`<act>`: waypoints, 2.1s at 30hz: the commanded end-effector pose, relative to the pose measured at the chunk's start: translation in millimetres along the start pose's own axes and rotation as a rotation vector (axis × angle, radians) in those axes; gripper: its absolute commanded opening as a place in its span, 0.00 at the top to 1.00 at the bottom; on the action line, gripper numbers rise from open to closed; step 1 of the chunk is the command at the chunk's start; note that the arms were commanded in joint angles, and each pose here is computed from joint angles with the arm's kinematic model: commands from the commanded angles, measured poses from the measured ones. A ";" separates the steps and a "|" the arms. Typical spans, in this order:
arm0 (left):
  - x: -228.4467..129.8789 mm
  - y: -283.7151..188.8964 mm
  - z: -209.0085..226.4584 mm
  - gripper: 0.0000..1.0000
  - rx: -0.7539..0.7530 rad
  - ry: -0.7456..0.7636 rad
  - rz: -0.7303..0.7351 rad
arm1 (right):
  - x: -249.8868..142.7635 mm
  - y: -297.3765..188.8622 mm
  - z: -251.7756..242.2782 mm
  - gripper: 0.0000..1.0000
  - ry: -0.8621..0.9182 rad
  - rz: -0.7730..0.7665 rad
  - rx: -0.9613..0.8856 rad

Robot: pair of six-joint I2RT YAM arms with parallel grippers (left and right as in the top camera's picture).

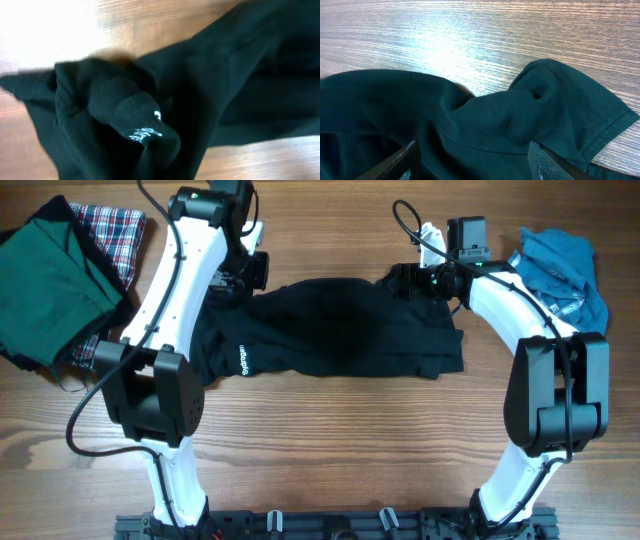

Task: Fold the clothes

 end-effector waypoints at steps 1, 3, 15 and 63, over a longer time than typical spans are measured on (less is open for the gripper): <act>-8.9 -16.8 2.3 0.96 0.028 -0.065 0.005 | -0.5 2.6 1.3 0.30 0.010 0.014 0.035; -13.2 -15.9 2.1 0.96 0.026 -0.091 0.029 | -0.5 2.6 2.0 0.30 0.010 0.015 0.042; -27.4 35.9 -3.3 0.96 0.014 -0.151 0.108 | 14.3 0.1 -22.7 0.28 -0.109 -0.082 -0.216; -27.5 37.6 3.0 0.96 0.050 -0.182 0.109 | 31.6 -79.5 -33.0 0.96 0.211 0.004 -0.146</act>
Point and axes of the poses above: each gripper's point midway between its finger pads, its own y axis out along the fingers, its own z axis along the line the jaws close on, x = y × z, the point moved 7 cm from there along -y, back along the fingers, and after that the axes turned 11 degrees about y, right-handed, at the moved point
